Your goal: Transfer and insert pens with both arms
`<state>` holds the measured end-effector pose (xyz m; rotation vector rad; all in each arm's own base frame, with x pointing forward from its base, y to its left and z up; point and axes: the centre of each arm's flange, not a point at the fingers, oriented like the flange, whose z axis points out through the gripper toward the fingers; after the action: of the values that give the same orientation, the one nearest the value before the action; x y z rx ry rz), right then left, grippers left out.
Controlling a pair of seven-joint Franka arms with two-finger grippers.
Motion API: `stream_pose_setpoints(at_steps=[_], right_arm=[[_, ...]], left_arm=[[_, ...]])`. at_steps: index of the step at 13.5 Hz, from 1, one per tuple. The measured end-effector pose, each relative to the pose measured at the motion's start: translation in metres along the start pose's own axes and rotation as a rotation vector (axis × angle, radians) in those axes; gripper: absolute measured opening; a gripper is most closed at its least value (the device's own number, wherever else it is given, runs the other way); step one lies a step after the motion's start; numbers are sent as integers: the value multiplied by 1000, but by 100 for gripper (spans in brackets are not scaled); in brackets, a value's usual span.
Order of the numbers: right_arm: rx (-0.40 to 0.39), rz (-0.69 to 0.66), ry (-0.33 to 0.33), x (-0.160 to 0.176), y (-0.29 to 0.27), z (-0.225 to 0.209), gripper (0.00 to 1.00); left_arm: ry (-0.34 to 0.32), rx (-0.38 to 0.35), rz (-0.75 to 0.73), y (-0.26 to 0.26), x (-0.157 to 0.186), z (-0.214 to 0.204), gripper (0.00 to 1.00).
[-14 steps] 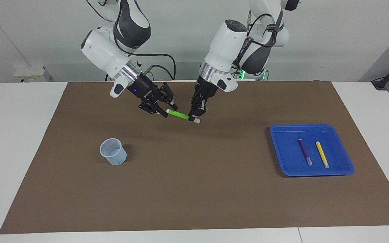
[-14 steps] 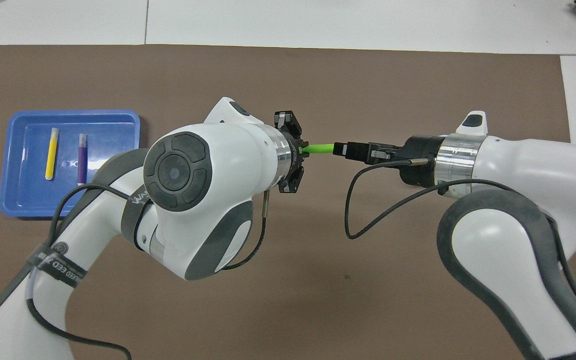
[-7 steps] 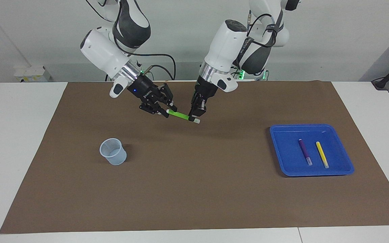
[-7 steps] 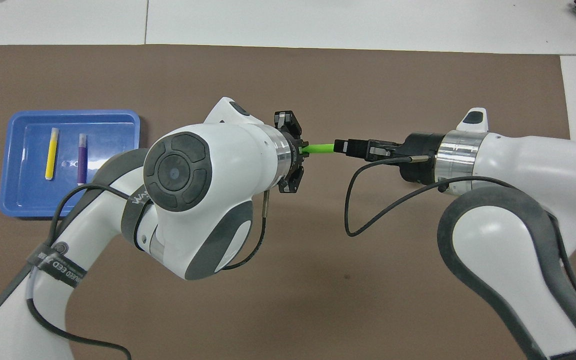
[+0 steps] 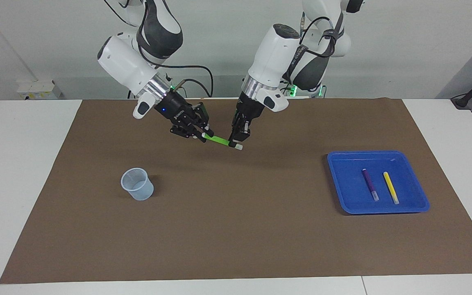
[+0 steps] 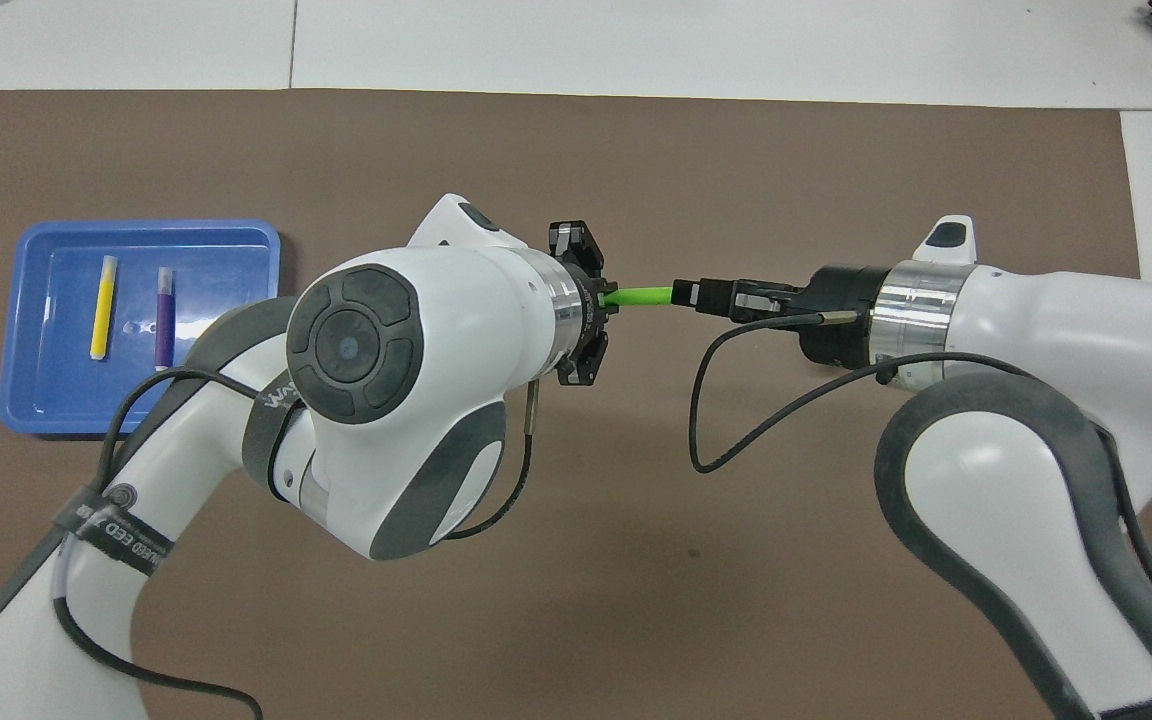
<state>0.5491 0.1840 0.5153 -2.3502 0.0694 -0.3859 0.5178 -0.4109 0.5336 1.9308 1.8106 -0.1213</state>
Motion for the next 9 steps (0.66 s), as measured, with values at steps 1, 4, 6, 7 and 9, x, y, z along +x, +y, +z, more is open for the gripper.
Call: stream_pose_setpoints(at_steps=[1, 4, 6, 7, 9], right_arm=[[0, 0, 0, 0, 0, 0, 29], [5, -7, 2, 1, -5, -1, 22], [7, -9, 3, 1, -6, -1, 18], [5, -6, 3, 2, -4, 0, 18], [3, -1, 2, 3, -1, 0, 18]], left_arm=[[0, 0, 0, 0, 0, 0, 16], [1, 0, -1, 0, 2, 3, 16], [1, 1, -1, -1, 1, 3, 14], [1, 0, 0, -1, 1, 2, 7], [0, 0, 3, -2, 0, 2, 1]])
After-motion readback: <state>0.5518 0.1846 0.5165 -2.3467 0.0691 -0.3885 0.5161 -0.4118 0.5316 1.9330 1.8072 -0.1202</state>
